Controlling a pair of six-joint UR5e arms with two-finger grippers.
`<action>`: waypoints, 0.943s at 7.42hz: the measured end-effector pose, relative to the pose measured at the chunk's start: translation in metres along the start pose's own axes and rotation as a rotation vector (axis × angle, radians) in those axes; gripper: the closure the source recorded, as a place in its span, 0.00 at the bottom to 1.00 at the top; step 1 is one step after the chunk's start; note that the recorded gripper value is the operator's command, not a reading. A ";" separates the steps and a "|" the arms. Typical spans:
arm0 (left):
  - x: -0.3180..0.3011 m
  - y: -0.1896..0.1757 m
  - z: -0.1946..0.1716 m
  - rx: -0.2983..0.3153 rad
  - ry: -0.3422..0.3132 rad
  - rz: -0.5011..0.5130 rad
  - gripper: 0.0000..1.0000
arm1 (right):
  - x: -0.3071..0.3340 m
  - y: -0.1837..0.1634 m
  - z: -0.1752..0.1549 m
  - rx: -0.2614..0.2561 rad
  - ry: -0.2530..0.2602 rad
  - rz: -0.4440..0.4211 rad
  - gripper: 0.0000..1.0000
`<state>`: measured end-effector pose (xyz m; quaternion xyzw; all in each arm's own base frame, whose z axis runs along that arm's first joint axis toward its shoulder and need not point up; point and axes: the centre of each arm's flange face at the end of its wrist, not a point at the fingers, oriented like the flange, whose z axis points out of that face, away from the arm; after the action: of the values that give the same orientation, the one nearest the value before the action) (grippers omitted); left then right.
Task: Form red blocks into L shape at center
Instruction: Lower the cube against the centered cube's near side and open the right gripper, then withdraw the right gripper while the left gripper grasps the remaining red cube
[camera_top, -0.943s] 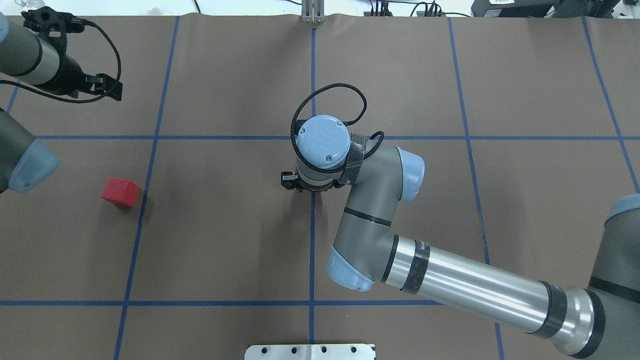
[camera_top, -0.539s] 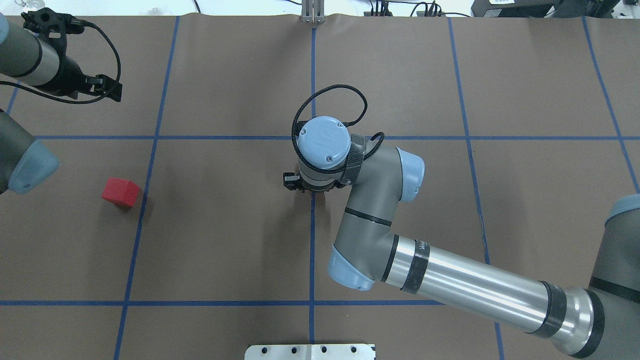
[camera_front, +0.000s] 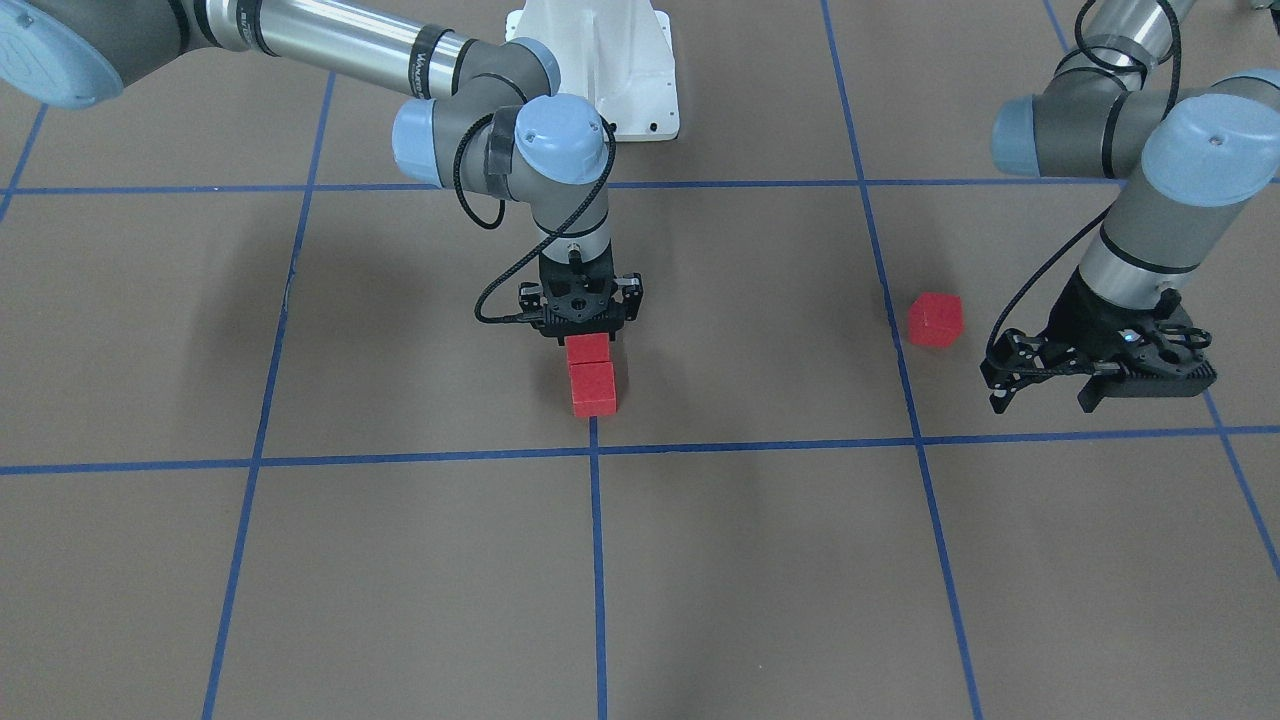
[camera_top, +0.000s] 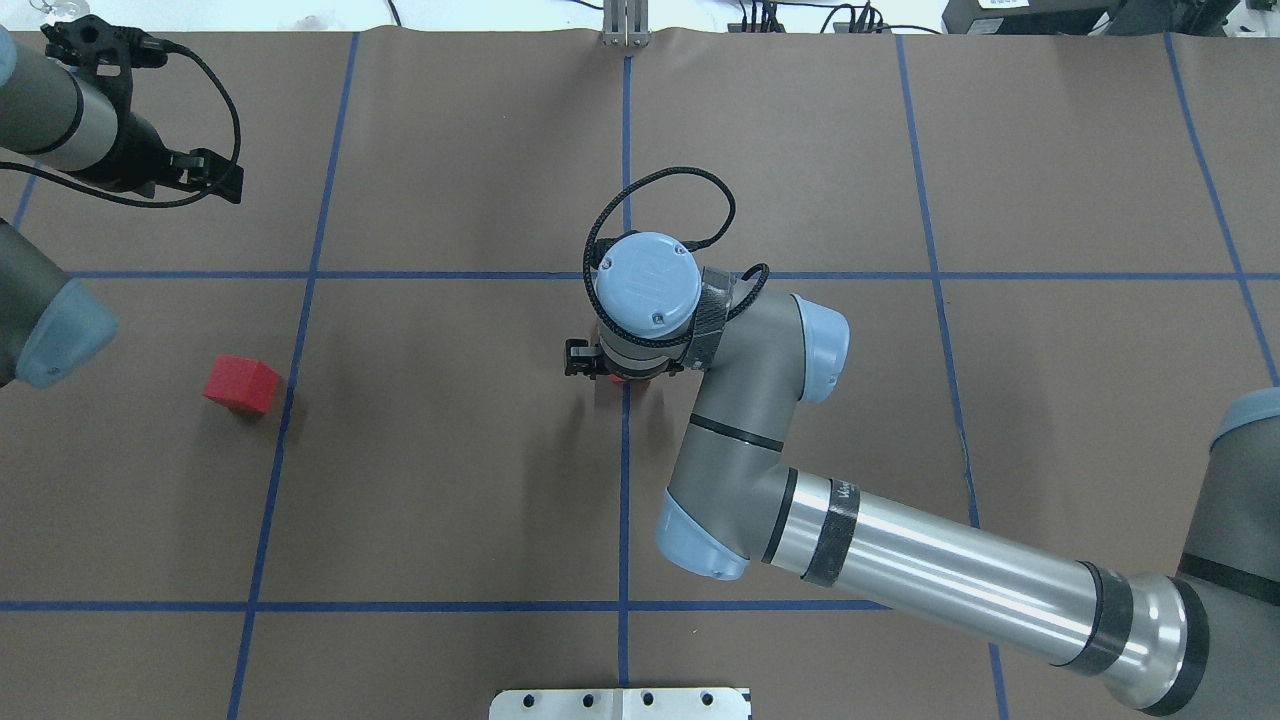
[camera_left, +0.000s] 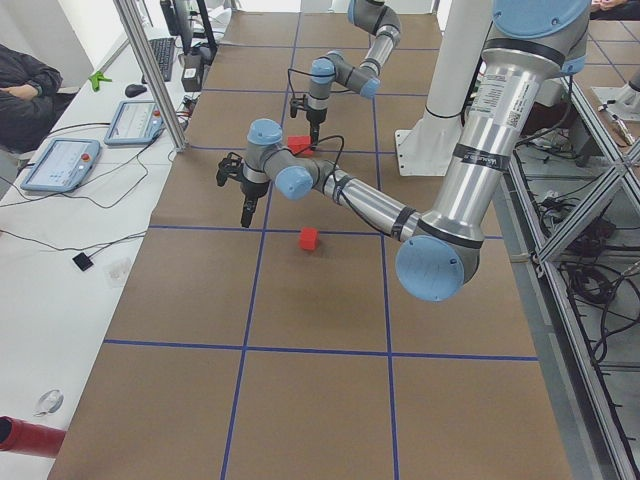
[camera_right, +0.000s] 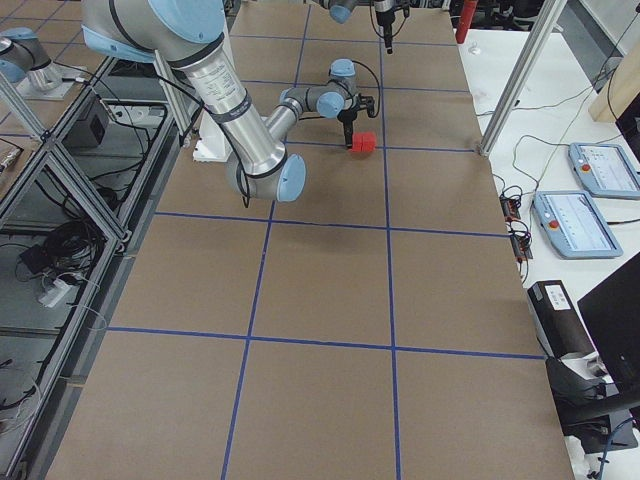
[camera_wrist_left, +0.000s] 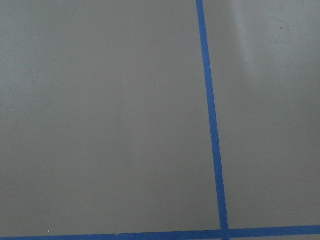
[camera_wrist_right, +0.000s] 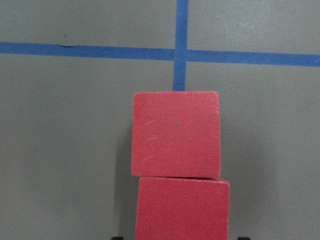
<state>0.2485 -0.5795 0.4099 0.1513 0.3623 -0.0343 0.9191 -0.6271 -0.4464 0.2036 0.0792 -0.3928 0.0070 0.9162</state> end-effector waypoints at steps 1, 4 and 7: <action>0.000 0.000 0.000 0.000 0.000 -0.001 0.00 | 0.000 -0.001 -0.001 0.002 -0.002 0.001 0.02; -0.019 0.018 0.009 0.002 0.005 -0.035 0.00 | 0.014 -0.033 -0.030 -0.003 -0.036 0.034 0.02; -0.016 0.063 0.027 0.004 0.073 -0.066 0.00 | 0.058 -0.083 -0.081 -0.036 -0.026 0.044 0.01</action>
<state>0.2660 -0.5287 0.4553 0.1420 0.4005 -0.0599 0.9032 -0.5226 -0.5188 0.1791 0.0542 -0.4065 0.0192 0.9118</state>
